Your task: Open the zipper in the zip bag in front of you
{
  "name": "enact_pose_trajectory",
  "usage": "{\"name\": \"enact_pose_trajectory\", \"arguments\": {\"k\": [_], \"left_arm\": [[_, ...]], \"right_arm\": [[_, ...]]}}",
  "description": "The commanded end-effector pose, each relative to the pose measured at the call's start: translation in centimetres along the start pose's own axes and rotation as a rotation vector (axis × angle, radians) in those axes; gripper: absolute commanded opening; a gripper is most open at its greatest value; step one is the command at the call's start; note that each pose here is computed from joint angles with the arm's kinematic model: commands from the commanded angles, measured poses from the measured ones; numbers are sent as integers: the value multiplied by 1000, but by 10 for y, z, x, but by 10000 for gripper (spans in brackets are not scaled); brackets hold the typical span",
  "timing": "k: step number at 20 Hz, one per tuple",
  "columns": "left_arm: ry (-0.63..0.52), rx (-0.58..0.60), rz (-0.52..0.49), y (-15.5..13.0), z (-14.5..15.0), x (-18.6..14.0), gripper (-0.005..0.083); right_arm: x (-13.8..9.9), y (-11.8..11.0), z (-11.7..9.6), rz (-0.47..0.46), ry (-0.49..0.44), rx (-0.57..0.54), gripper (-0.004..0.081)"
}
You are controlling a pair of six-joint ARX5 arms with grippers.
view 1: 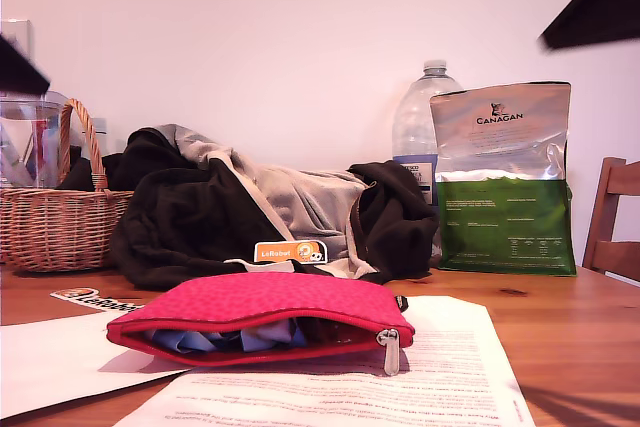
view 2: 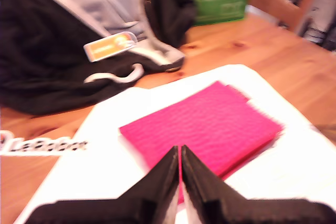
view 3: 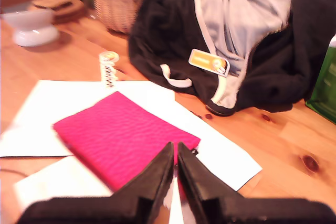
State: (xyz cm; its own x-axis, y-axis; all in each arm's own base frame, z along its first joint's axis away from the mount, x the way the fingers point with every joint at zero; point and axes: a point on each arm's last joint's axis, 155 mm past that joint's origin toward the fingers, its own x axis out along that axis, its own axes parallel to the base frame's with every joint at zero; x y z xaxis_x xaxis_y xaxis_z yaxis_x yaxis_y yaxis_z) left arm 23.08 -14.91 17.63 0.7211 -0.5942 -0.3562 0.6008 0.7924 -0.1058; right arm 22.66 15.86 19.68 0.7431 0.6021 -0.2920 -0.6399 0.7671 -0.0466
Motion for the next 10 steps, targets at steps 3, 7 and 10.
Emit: {"name": "enact_pose_trajectory", "arguments": {"k": [3, 7, 10], "left_arm": [[29, -34, -23, -9, -11, -6, -21], [74, -46, -18, -8, -22, -8, -21], [112, -56, -17, -8, -32, -9, -21]], "right_arm": [[-11, 10, -18, 28, 45, 2, -10], [-14, 10, -31, 22, 96, 11, -10], [-16, 11, -45, 27, 153, 20, -10]]}}
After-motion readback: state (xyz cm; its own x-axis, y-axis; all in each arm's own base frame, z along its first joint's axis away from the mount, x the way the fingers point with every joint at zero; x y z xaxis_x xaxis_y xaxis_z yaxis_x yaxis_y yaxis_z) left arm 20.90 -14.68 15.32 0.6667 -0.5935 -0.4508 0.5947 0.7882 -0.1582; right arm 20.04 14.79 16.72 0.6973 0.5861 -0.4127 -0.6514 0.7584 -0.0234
